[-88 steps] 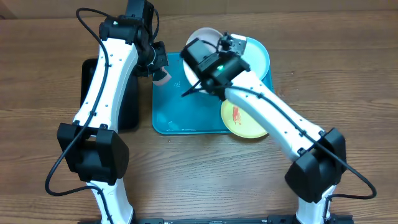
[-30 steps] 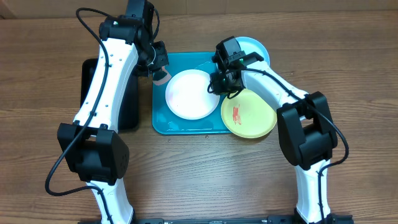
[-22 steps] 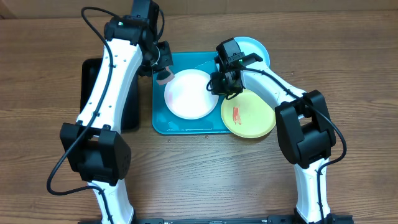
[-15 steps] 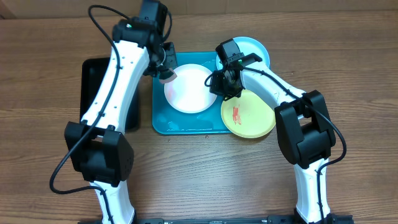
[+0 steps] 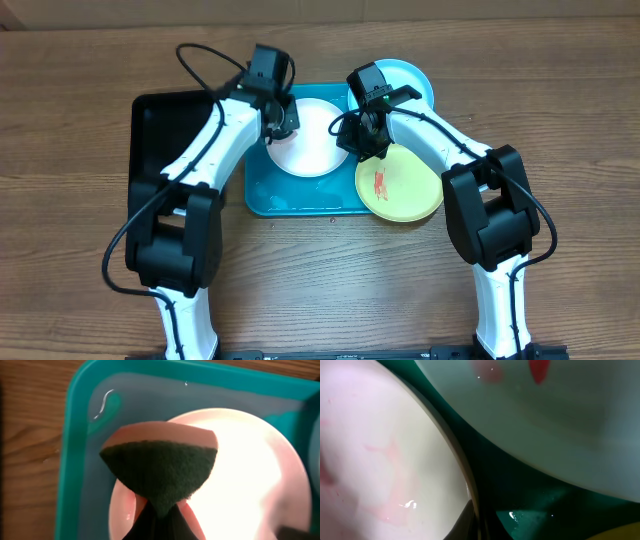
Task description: Clean dirty plates on tray and stack at the side
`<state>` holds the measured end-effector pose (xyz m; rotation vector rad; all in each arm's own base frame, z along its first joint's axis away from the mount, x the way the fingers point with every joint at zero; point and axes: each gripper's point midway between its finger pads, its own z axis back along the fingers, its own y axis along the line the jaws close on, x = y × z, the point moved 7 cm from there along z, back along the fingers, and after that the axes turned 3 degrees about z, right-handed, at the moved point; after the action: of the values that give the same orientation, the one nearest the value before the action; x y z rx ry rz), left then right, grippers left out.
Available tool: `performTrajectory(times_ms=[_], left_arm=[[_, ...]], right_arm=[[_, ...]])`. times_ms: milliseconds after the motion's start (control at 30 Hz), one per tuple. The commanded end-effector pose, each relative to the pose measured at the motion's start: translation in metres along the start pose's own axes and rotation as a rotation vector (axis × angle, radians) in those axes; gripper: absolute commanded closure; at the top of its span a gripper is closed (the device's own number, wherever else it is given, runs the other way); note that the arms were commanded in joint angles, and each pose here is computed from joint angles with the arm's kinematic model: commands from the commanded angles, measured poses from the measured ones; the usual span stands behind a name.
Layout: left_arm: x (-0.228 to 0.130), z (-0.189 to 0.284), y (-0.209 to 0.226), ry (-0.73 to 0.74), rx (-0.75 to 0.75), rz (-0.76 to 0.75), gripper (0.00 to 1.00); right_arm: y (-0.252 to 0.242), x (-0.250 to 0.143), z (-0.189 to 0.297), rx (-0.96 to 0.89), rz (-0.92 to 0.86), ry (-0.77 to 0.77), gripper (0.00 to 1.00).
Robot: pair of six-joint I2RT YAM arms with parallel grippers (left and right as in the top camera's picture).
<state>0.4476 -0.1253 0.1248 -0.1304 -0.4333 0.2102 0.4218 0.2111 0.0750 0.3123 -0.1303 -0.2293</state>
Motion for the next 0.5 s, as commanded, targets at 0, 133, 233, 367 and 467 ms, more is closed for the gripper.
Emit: performTrajectory(times_ms=[0, 133, 233, 367, 467], left_arm=[[-0.013, -0.025, 0.002, 0.013, 0.020, -0.073, 0.96], [-0.033, -0.052, 0.002, 0.083, 0.047, -0.114, 0.96], [-0.049, -0.061, 0.007, 0.162, 0.075, -0.123, 0.96], [-0.063, -0.053, -0.002, 0.280, -0.030, -0.174, 0.96], [-0.067, -0.039, -0.024, 0.356, -0.259, -0.293, 0.95]], right_arm=[[-0.003, 0.000, -0.002, -0.033, -0.013, -0.008, 0.96], [-0.003, -0.001, -0.002, -0.034, -0.010, -0.007, 0.96], [-0.003, -0.001, -0.002, -0.035, -0.010, -0.007, 0.96], [-0.003, -0.001, -0.002, -0.034, 0.004, -0.007, 0.96], [-0.004, 0.000, -0.002, -0.040, 0.009, -0.012, 0.96]])
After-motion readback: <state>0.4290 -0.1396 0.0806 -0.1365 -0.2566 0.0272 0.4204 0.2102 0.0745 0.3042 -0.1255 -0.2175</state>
